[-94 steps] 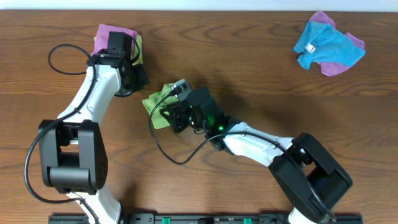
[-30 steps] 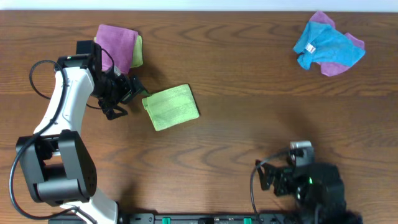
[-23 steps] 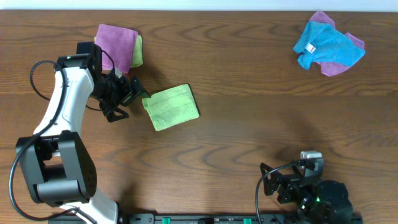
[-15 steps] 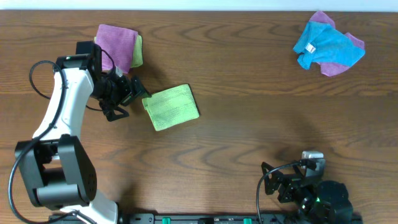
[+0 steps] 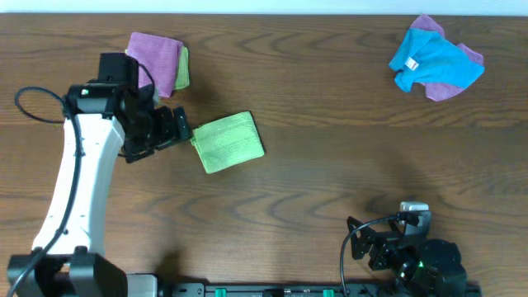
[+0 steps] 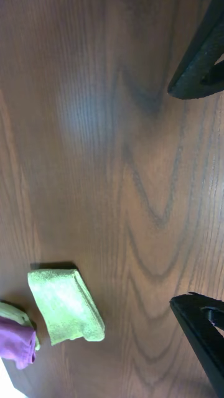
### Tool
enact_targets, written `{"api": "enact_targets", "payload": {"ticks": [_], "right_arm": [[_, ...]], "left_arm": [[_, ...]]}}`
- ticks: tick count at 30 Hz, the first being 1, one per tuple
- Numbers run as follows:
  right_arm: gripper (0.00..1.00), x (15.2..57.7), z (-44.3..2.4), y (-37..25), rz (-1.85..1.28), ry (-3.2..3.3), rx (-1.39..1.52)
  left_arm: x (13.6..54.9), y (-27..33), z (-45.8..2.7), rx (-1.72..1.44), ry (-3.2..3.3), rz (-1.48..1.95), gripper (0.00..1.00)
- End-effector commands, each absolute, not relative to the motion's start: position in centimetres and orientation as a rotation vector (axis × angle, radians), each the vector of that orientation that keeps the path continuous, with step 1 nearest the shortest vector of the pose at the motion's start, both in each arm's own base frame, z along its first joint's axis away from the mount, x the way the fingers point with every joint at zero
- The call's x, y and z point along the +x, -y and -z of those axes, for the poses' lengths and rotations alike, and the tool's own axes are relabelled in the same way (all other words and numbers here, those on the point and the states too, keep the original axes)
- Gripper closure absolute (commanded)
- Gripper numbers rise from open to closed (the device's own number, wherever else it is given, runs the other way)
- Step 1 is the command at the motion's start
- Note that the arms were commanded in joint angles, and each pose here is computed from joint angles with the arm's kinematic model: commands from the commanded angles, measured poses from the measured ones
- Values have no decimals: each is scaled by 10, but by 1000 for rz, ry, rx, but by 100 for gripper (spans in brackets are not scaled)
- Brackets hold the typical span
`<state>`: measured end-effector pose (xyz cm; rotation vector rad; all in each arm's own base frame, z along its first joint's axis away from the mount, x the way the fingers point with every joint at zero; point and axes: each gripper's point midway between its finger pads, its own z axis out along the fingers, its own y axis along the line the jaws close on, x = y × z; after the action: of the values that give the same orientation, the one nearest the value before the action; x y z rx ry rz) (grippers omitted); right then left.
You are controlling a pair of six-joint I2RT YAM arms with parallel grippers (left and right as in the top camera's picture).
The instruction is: Fold the cloth
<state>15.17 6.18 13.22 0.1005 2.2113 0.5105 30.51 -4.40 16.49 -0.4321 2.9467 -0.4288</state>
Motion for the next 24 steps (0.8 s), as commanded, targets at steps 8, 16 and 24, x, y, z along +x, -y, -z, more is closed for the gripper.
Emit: {"api": "enact_targets", "payload": {"ticks": [8,16,24], "right_arm": [[1,153,-129,-58,-498,-2212,138],[1,153,-129,-58,-498,-2212,138],[1,153,-129,-58,-498,-2212,138]], "left_arm": [[286,28,-188,-469,-2829,431,5],[250,57,-119,-583,-2805,690,4],[261,77,-67,-779,-2661,935,3]]}}
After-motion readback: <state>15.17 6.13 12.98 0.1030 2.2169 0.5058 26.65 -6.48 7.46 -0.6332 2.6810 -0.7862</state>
